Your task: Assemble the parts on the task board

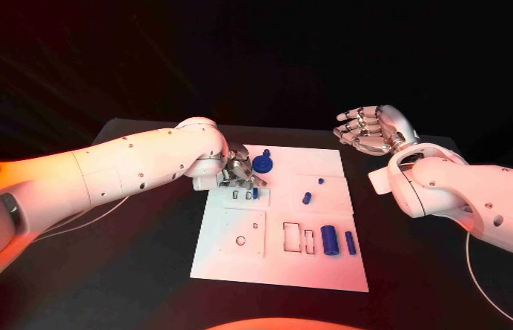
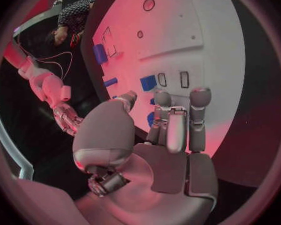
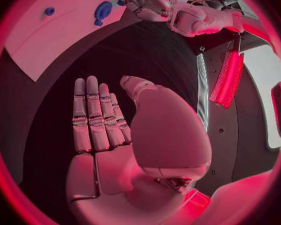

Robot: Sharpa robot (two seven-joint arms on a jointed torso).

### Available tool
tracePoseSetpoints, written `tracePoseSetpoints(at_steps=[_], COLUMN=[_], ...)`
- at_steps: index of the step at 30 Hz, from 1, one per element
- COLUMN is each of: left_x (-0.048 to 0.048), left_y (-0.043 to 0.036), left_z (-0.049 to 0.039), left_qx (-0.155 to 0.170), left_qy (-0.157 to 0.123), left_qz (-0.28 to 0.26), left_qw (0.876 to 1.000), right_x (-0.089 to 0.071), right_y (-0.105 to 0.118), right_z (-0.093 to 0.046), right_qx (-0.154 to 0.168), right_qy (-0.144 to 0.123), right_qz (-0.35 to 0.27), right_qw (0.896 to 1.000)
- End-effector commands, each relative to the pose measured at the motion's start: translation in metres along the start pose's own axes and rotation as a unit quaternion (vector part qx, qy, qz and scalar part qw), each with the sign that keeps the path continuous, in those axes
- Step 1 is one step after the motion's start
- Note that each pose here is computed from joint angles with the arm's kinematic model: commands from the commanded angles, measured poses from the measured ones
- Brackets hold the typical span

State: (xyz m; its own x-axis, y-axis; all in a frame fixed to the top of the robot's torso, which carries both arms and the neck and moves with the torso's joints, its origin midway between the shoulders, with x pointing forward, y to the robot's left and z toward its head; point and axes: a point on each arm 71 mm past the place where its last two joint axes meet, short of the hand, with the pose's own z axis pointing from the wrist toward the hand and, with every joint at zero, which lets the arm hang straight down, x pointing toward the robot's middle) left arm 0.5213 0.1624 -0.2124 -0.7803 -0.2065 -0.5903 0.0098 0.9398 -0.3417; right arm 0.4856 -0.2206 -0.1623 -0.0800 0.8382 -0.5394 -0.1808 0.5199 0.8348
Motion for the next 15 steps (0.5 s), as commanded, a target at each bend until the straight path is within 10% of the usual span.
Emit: tracePoseSetpoints(at_steps=[1, 15], left_x=[0.0021, 0.0069], left_y=[-0.0024, -0.0055], left_z=[0.0008, 0.0018], left_qx=[0.002, 0.007], left_qy=[0.017, 0.040], left_qz=[0.003, 0.005], left_qw=[1.000, 0.999], right_x=[0.0010, 0.0024], right_y=[0.0031, 0.0028], right_z=[0.0002, 0.0019], right_qx=[-0.016, -0.015], right_qy=[-0.001, 0.003], right_qz=[-0.008, -0.015], right_qw=[1.000, 1.000])
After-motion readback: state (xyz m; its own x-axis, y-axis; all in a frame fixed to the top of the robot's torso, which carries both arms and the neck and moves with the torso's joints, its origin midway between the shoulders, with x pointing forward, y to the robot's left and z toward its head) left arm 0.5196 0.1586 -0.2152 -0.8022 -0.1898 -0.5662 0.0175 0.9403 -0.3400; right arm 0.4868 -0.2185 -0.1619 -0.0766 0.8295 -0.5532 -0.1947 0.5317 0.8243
